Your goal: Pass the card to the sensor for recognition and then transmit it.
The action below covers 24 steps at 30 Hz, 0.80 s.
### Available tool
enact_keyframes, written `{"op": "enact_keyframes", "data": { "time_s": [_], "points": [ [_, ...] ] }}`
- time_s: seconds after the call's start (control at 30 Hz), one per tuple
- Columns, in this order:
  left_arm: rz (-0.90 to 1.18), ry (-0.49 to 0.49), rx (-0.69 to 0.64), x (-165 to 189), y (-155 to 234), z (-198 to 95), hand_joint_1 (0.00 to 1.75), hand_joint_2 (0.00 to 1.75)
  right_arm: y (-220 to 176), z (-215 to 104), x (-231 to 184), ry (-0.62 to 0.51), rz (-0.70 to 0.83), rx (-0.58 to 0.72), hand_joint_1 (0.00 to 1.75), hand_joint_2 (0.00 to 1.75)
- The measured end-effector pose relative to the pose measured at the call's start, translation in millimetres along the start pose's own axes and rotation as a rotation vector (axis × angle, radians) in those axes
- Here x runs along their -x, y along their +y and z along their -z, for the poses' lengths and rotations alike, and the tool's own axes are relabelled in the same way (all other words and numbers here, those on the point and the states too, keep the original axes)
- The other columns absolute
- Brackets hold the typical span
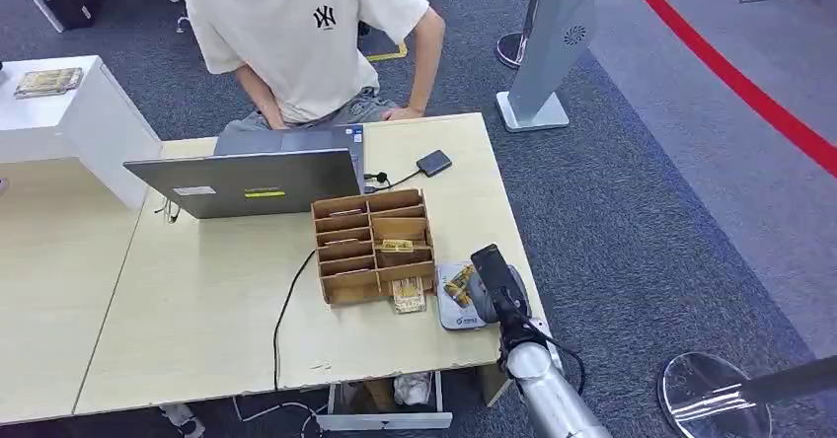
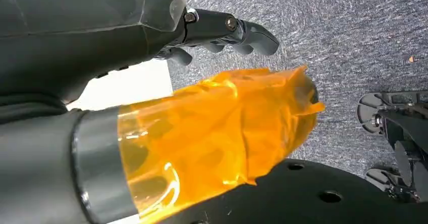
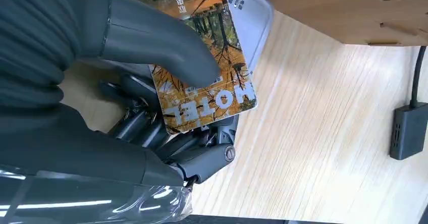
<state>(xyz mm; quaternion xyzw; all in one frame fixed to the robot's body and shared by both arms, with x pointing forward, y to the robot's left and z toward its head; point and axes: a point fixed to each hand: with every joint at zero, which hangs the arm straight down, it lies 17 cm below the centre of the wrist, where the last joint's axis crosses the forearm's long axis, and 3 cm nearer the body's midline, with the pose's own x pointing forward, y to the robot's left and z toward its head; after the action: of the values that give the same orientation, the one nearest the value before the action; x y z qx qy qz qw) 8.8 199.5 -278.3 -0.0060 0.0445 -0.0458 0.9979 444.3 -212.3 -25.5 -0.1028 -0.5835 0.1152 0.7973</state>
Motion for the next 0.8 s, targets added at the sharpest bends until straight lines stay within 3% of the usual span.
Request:
{"op": "enact_keyframes", "data": {
  "time_s": [0.8],
  "points": [
    [0.000, 0.000, 0.001, -0.1, -0.8, -0.1, 0.00, 0.00, 0.2, 0.0, -0.2, 0.000, 0.000, 0.000, 1.75, 1.75]
  ]
}}
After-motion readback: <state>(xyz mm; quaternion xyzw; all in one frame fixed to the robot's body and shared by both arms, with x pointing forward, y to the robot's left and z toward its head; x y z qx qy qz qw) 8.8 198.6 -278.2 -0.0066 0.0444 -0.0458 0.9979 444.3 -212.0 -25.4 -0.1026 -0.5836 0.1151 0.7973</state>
